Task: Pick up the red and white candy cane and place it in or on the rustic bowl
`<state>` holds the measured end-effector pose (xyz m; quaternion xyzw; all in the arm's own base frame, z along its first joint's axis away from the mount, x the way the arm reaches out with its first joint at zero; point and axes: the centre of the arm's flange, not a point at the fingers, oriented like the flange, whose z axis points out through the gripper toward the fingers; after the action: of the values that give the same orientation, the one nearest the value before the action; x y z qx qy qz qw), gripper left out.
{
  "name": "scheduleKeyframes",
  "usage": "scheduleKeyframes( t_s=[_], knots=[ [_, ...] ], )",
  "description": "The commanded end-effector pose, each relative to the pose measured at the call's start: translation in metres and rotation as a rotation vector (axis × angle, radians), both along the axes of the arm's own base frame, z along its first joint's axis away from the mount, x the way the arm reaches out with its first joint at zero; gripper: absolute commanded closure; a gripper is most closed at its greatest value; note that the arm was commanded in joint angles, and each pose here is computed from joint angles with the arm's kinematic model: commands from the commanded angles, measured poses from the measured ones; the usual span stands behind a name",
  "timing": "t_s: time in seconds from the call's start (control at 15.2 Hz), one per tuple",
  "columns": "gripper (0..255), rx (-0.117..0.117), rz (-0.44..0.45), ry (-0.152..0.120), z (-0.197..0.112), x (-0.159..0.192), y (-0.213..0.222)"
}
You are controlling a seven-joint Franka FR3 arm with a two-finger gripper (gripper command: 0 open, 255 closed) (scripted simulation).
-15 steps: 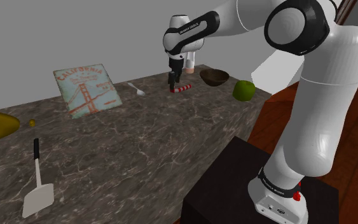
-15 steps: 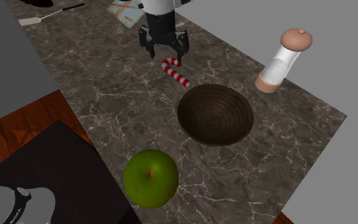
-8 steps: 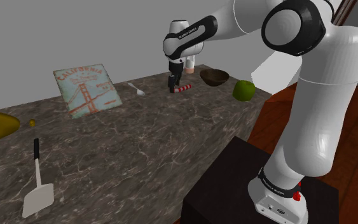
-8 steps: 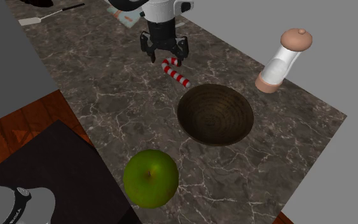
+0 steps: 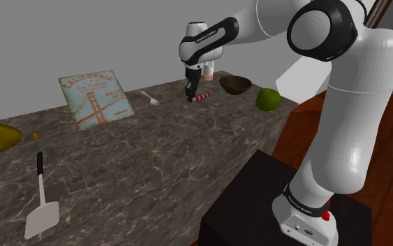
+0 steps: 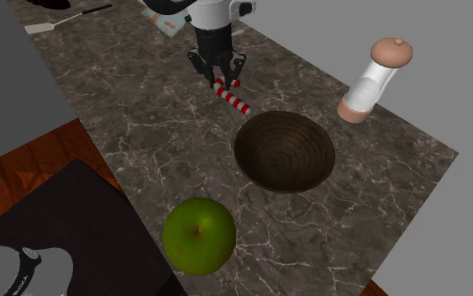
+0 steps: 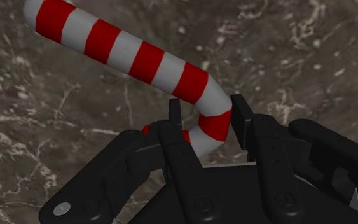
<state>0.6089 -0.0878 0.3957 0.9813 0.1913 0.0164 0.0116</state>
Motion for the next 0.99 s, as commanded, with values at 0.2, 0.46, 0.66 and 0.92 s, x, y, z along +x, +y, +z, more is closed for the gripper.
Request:
scheduleKeyframes(
  t_s=[0.2,0.46,0.66,0.92],
  knots=[
    [255,0.000,0.000,0.001,0.000,0.000,0.000],
    [255,0.000,0.000,0.001,0.016,0.000,0.000],
    [255,0.000,0.000,0.001,0.031,0.000,0.000],
    [255,0.000,0.000,0.001,0.052,0.000,0.000]
  ],
)
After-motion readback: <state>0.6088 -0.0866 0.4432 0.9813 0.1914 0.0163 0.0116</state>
